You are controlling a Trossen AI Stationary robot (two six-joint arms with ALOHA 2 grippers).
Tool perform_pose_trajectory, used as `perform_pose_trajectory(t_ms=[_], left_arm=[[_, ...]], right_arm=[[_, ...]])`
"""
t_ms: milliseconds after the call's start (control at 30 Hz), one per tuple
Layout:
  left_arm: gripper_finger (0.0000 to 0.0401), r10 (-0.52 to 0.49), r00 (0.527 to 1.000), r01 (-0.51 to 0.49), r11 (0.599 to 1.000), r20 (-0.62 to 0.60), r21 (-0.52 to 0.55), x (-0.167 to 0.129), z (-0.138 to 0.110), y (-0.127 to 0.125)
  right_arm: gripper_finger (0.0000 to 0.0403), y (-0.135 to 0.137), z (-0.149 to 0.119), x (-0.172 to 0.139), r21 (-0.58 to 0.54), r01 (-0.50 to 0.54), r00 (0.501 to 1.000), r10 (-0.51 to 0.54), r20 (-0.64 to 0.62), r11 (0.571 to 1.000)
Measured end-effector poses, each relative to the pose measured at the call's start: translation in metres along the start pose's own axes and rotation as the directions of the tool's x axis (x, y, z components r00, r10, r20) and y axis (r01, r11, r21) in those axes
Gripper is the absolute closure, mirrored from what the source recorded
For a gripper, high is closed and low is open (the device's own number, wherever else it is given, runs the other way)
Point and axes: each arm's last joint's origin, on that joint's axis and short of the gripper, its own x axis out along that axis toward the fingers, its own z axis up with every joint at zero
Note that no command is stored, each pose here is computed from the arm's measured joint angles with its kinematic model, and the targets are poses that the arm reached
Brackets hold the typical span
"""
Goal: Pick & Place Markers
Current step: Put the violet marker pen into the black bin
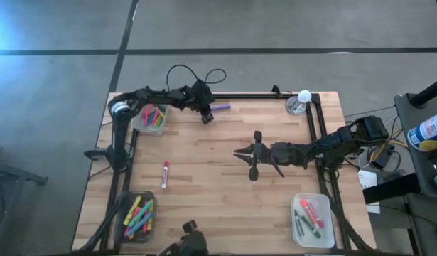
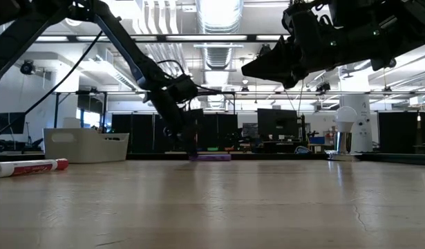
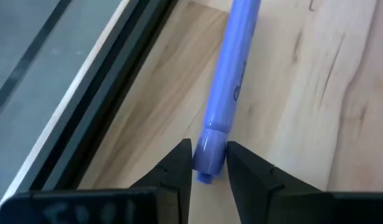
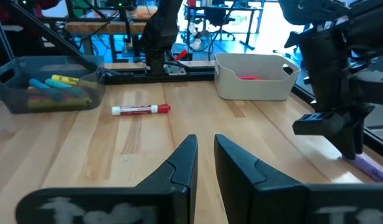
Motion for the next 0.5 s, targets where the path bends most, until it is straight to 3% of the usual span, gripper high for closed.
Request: perform_pose_trajectory(t_ms=[167, 500], left_arm=[[0.0307, -0.045, 0.999, 0.045, 0.999, -0.001, 0.007, 0.001, -0.005, -0.001], [0.032, -0.039, 0.998, 0.039, 0.999, 0.043, 0.018, 0.007, -0.02, -0.005]], right_arm=[[0.0355, 0.0, 0.0, 0.0, 0.004, 0.0, 1.0, 0.0, 0.0, 1.0], [0.0355, 0.0, 0.0, 0.0, 0.023, 0.0, 1.0, 0.0, 0.001, 1.0]])
